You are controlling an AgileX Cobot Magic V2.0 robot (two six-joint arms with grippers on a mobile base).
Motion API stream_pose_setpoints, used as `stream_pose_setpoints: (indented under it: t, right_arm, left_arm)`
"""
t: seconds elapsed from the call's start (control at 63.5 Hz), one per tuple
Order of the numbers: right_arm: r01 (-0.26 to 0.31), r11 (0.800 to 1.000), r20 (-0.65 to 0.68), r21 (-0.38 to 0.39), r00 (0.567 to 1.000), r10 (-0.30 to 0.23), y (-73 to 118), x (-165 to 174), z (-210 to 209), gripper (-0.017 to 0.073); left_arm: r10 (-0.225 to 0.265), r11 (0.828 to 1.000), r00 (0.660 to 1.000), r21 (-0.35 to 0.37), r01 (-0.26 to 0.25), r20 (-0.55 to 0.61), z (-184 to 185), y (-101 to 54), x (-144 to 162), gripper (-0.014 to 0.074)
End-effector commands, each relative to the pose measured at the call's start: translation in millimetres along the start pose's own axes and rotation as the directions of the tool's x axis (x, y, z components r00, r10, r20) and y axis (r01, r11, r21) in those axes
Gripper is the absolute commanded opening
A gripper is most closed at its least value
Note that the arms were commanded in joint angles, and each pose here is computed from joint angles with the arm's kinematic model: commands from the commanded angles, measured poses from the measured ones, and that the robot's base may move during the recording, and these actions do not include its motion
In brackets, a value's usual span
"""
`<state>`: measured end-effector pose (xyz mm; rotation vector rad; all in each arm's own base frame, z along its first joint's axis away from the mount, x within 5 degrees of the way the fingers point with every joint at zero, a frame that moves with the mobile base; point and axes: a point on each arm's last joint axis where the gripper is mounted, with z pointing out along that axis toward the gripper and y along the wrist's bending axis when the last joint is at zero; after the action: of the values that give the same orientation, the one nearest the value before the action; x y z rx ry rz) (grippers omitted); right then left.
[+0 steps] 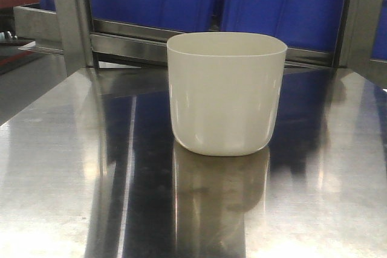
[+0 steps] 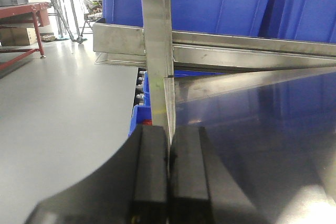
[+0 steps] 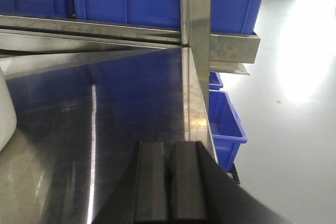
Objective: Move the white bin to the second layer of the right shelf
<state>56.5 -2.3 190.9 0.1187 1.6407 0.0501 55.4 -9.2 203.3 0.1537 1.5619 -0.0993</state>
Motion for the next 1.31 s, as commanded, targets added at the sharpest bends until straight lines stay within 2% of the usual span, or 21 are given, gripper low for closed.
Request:
stream_pose_setpoints:
  t: [0.0,0.819,0.913,0.992,1.291]
  right_arm:
    - [0.006,1.000,0.120,-0.007,0.993,-0.005,1.2,-14.2,-3.1,0.0048]
    - [0.006,1.000,0.120,-0.007,0.993,-0.005,1.2,-14.2,-3.1,0.0048]
    - [0.077,0.997,0.122,0.005,0.990,-0.077,1.0,-14.3,-3.1,0.0048]
    - [0.116,0.993,0.123,0.012,0.986,-0.117,0.8,-14.5,-3.1,0.0048]
    - [0.123,0.992,0.158,0.010,0.980,-0.123,1.5,-17.6,-3.6,0.0048]
  left_arm:
    - [-0.009,1.000,0.998,-0.002,0.009,0.062,0.3,0.1,4.0,0.0085]
    - [-0.009,1.000,0.998,-0.002,0.009,0.062,0.3,0.1,4.0,0.0085]
    - [-0.009,1.000,0.998,-0.002,0.009,0.062,0.3,0.1,4.0,0.0085]
    - [-0.009,1.000,0.998,-0.002,0.009,0.062,0.3,0.1,4.0,0.0085]
    - [-0.009,1.000,0.998,-0.002,0.009,0.062,0.3,0.1,4.0,0.0085]
